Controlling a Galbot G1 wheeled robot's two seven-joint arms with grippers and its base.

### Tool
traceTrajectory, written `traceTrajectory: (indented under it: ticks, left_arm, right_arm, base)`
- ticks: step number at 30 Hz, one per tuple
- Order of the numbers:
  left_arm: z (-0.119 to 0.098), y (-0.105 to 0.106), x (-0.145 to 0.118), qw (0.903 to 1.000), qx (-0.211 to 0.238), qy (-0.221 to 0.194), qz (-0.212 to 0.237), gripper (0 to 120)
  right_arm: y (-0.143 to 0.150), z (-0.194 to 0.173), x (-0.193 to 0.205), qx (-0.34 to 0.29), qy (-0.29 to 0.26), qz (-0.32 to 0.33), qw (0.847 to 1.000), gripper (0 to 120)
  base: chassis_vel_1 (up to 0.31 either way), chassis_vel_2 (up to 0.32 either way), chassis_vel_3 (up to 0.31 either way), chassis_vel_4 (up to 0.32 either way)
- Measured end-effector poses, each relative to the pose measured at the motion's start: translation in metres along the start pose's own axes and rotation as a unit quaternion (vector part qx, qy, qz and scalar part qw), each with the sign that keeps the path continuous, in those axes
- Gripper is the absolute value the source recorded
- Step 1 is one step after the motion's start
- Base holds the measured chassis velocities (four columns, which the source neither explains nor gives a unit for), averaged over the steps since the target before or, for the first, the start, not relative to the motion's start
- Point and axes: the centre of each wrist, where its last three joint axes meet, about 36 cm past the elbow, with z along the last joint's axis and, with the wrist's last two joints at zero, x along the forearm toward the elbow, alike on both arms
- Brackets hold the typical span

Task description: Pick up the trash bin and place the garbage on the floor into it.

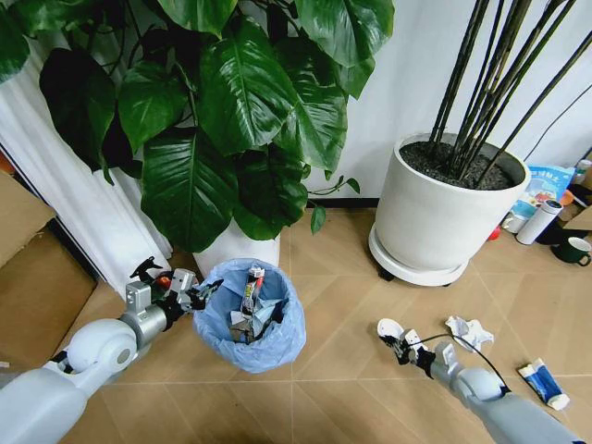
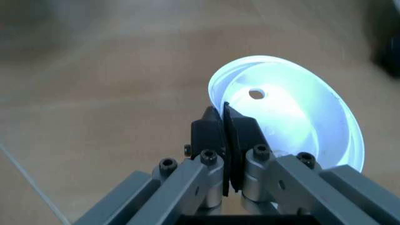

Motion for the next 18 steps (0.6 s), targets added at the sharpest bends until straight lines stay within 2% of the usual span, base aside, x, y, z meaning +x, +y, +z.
traceTrajectory:
  ticks: [6,7,12,14,16,18]
  left_arm:
    - [0.003,-0.005,-0.022,0.9997,-0.001,0.009,0.022,0]
    - [0.003,-0.005,-0.022,0.9997,-0.001,0.009,0.022,0]
    - [-0.004,-0.016,-0.048,0.9988,-0.004,0.006,0.048,0]
    - [-0.005,-0.017,-0.051,0.9987,-0.005,0.006,0.051,0]
    - [-0.012,-0.02,-0.06,0.9982,-0.007,0.003,0.059,0]
    - [-0.013,-0.02,-0.061,0.9981,-0.008,0.003,0.06,0]
  right_arm:
    - [-0.001,-0.055,0.01,0.031,-0.078,-0.042,0.996,0]
    - [-0.001,-0.055,0.01,0.031,-0.078,-0.042,0.996,0]
    - [-0.017,-0.122,0.031,0.072,-0.151,-0.09,0.982,0]
    - [-0.019,-0.129,0.034,0.076,-0.159,-0.095,0.98,0]
    - [-0.024,-0.161,0.039,0.09,-0.193,-0.121,0.97,0]
    - [-0.024,-0.166,0.039,0.091,-0.199,-0.126,0.968,0]
  base:
    - [0.0,0.0,0.0,0.0]
    - [0.0,0.0,0.0,0.0]
    - [0.0,0.0,0.0,0.0]
    - [0.0,0.0,0.0,0.0]
    - [0.0,0.0,0.0,0.0]
    - [0.0,0.0,0.0,0.0]
